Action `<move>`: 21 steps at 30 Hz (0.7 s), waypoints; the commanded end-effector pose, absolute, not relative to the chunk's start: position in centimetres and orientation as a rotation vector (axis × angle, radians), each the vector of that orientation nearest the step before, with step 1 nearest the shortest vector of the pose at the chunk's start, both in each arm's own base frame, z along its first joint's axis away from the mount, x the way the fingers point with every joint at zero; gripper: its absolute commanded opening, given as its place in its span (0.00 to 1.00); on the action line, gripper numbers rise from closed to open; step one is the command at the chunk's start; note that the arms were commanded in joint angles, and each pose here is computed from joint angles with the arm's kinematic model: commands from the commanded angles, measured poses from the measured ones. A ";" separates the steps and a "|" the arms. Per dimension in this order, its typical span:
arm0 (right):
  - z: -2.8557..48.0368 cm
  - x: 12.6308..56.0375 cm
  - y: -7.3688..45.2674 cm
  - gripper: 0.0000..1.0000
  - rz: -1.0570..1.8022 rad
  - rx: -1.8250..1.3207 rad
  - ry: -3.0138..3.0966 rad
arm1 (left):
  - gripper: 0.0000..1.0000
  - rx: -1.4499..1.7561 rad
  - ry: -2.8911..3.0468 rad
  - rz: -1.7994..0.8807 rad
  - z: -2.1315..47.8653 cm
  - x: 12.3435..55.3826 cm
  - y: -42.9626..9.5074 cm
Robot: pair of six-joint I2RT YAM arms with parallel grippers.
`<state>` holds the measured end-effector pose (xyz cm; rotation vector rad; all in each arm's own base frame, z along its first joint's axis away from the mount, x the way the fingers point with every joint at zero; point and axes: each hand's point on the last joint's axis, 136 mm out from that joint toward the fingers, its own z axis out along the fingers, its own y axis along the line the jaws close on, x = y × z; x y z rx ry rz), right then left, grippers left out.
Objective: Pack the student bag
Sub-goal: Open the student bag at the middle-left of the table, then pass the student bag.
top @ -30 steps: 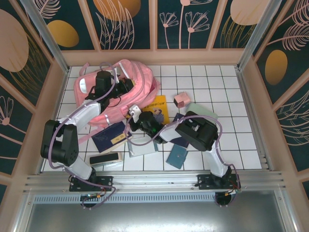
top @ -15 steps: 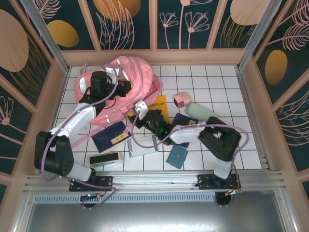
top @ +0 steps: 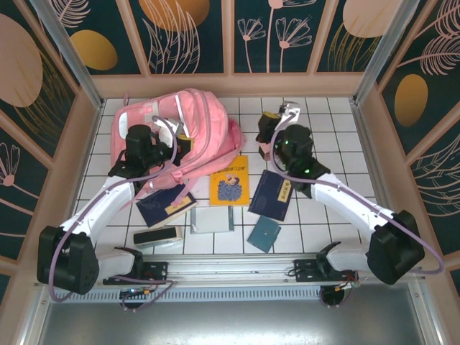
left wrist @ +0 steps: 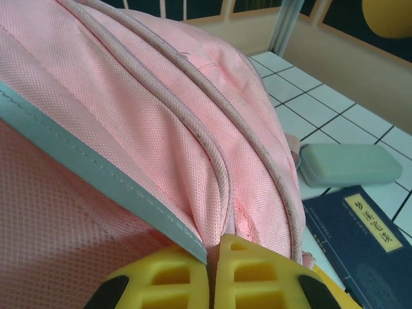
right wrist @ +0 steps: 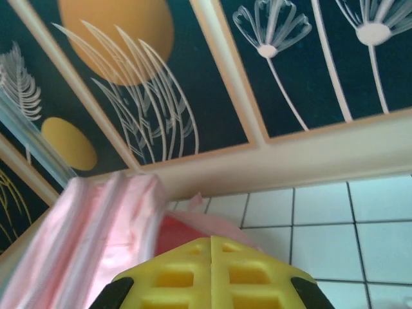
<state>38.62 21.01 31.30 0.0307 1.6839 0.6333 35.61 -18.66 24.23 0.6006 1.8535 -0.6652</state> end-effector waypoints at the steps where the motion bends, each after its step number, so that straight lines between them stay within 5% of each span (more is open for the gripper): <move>1: 26.0 40.1 22.2 0.00 0.821 -0.011 1.943 | 0.00 0.779 1.565 -0.611 29.6 34.8 -20.1; 7: 22.2 43.1 25.3 0.12 1.023 -0.043 2.085 | 0.00 0.711 1.550 -0.526 30.4 36.1 -19.1; 10: 21.5 45.1 25.2 0.09 0.962 0.014 2.124 | 0.00 0.623 1.539 -0.465 32.0 37.4 -18.0; 15: 21.9 46.5 23.3 0.23 0.849 0.125 2.102 | 0.00 0.546 1.437 -0.396 36.8 37.9 -16.9; 21: 23.8 46.1 21.1 0.26 0.767 0.127 2.055 | 0.00 0.526 1.320 -0.358 41.7 36.7 -16.1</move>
